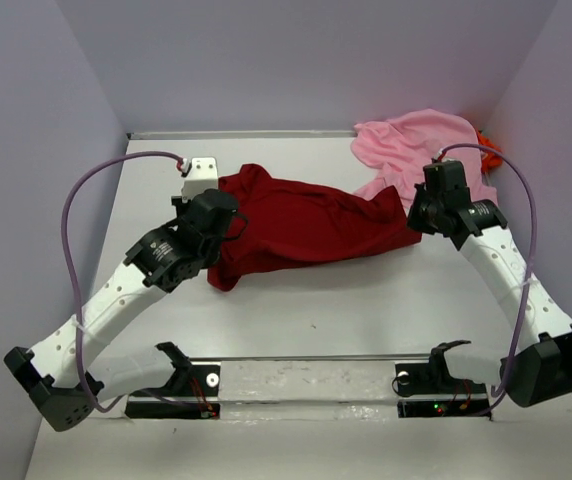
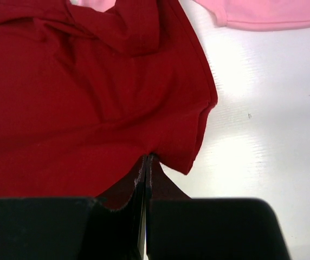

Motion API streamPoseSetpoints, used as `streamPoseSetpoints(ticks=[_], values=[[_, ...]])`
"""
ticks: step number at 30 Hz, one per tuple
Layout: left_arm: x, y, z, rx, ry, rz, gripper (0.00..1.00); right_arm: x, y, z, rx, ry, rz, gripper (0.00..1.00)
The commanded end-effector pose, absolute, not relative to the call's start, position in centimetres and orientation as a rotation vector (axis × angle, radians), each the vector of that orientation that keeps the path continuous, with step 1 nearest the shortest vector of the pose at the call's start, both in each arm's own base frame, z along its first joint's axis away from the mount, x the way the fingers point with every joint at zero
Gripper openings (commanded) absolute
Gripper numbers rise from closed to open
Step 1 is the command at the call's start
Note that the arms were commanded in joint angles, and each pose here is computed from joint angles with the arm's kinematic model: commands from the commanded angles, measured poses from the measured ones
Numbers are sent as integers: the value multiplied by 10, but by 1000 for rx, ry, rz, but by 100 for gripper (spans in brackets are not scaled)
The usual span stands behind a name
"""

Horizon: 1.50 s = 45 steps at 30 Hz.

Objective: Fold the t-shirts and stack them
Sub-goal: Flatten the tshirt out

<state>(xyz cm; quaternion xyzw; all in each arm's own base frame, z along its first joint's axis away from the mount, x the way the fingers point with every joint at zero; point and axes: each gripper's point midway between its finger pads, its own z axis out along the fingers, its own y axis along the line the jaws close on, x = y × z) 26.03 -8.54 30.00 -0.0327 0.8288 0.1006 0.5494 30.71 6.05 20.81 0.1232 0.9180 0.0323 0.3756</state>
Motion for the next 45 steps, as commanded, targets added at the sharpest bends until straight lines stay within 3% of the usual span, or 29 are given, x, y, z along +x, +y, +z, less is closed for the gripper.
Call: streamPoseSetpoints(ticks=[1, 7, 11, 19, 23, 27, 34, 45], values=[[285, -85, 303, -67, 1924, 241, 0, 332, 64, 234, 344, 2243, 100, 0], [294, -85, 303, -57, 1918, 223, 0, 331, 64, 231, 344, 2227, 113, 0], [303, -81, 332, -71, 1883, 227, 0, 348, 68, 259, 313, 2158, 127, 0], [327, -81, 449, -145, 1725, 204, 0, 424, 93, 336, 234, 2097, 172, 0], [325, -75, 511, -205, 1624, 171, 0, 436, 97, 386, 217, 2023, 195, 0], [297, -55, 571, -301, 1481, 66, 0, 421, 98, 454, 192, 1895, 256, 0], [243, -6, 609, -404, 1355, 98, 0, 381, 97, 513, 154, 1759, 350, 0], [185, 45, 623, -516, 1315, 134, 0, 330, 93, 582, 107, 1559, 435, 0]])
